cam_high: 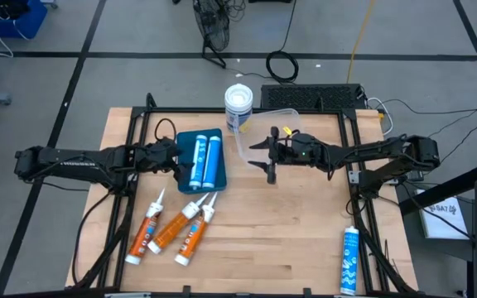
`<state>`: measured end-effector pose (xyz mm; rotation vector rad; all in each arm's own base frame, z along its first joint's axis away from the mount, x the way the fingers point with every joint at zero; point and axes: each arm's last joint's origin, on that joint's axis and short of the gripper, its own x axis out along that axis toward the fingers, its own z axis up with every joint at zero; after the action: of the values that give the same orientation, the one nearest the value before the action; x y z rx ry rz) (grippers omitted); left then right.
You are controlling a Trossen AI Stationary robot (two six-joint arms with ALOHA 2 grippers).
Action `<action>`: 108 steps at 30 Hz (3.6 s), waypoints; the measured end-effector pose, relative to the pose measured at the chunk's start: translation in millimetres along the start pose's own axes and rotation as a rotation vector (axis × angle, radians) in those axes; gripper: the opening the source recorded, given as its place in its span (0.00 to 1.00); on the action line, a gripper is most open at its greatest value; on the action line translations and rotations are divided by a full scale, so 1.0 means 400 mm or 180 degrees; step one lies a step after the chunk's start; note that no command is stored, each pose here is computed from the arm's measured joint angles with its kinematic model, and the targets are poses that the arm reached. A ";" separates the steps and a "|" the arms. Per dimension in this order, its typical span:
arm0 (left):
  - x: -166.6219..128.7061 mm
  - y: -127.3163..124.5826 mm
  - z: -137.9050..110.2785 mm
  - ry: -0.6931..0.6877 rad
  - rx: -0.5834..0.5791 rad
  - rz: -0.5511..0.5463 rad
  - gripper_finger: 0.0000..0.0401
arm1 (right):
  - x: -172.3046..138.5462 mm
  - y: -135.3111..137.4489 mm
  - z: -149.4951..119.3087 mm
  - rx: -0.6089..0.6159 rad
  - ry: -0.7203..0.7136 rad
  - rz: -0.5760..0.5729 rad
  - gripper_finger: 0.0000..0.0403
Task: Pick & place silicon tubes, Sealant and Lysol wipes
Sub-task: Put the blue caulk tube into the blue bin
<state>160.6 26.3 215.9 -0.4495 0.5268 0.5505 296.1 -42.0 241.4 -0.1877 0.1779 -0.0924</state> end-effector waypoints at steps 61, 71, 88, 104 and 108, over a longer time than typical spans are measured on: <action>0.000 0.000 0.001 -0.0004 0.0016 -0.0010 0.94 | -0.342 0.741 -0.019 0.3993 0.5996 -0.1739 0.43; 0.000 0.000 0.000 -0.0004 0.0017 -0.0009 0.94 | -0.389 0.767 -0.073 0.3851 0.5869 -0.1630 0.42; 0.000 0.000 0.000 -0.0004 0.0017 -0.0009 0.95 | -0.422 0.736 -0.095 0.3442 0.5810 -0.2242 0.42; 0.000 0.000 0.000 -0.0004 0.0017 -0.0009 0.96 | -0.436 0.660 -0.235 0.3305 0.5756 -0.2963 0.43; 0.000 -0.001 0.000 -0.0004 0.0017 -0.0010 0.96 | -0.429 0.638 -0.256 0.3336 0.5743 -0.3120 0.43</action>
<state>160.8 26.2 216.1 -0.4448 0.5261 0.5463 128.1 208.3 121.7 0.9591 1.7762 -1.3080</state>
